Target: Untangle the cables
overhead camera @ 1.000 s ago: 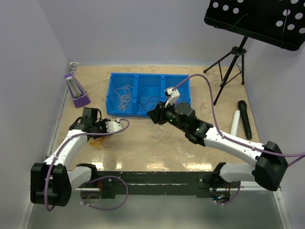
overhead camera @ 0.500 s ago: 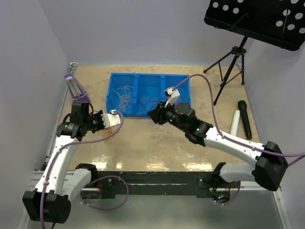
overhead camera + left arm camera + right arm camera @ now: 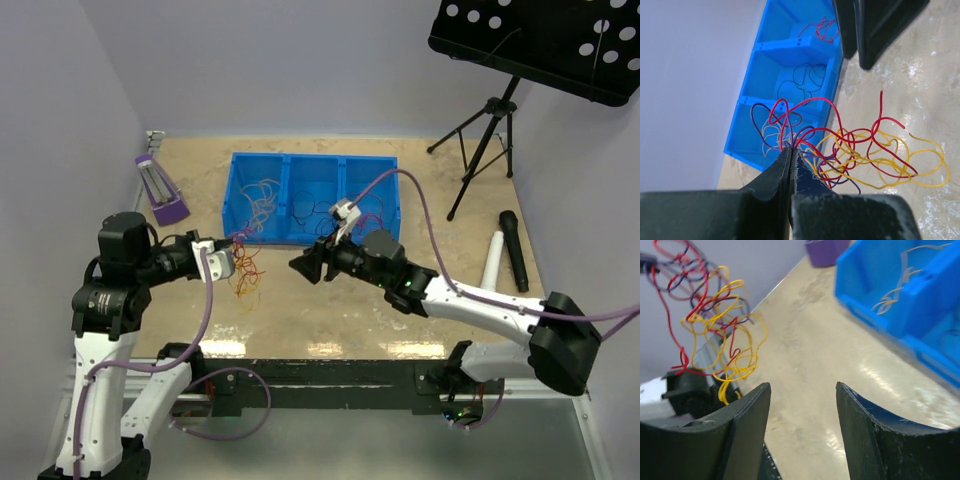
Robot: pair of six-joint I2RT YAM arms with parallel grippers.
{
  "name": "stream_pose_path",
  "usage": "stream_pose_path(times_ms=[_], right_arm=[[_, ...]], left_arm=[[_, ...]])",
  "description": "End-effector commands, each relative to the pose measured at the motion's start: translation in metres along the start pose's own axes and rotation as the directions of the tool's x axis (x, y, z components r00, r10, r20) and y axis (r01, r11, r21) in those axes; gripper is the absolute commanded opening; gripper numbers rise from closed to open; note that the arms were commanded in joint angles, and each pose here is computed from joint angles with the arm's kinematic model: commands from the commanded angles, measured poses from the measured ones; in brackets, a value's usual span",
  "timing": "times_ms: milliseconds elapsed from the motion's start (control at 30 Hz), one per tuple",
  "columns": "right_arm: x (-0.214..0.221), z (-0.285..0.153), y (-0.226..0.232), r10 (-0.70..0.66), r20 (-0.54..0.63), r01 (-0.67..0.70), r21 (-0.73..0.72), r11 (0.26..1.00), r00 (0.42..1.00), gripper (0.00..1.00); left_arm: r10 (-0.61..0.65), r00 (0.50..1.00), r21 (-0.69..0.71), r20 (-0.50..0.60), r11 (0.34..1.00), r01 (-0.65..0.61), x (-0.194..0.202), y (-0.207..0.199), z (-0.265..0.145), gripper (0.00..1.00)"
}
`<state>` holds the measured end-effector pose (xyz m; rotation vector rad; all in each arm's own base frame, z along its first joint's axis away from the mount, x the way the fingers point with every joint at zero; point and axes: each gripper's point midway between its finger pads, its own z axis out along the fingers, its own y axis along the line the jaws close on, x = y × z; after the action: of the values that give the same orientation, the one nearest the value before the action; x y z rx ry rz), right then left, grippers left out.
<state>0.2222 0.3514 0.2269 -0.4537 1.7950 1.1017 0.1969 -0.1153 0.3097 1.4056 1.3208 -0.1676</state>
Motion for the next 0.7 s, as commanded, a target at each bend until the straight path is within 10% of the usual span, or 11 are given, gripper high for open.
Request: stream_pose_path(times_ms=[0,667], right_arm=[[0.022,0.020,0.041,-0.020,-0.037,0.014,-0.155,0.988,0.999,0.60],[0.024,0.058,0.085,0.136,-0.030,-0.137,-0.374,0.917,0.990,0.59]], left_arm=[[-0.005,0.994,0.043,0.107,0.999,0.001,-0.028,-0.005,-0.003,0.00],[0.033,0.983,0.032,0.183,0.999,-0.040,-0.063,-0.002,-0.020,0.00]])
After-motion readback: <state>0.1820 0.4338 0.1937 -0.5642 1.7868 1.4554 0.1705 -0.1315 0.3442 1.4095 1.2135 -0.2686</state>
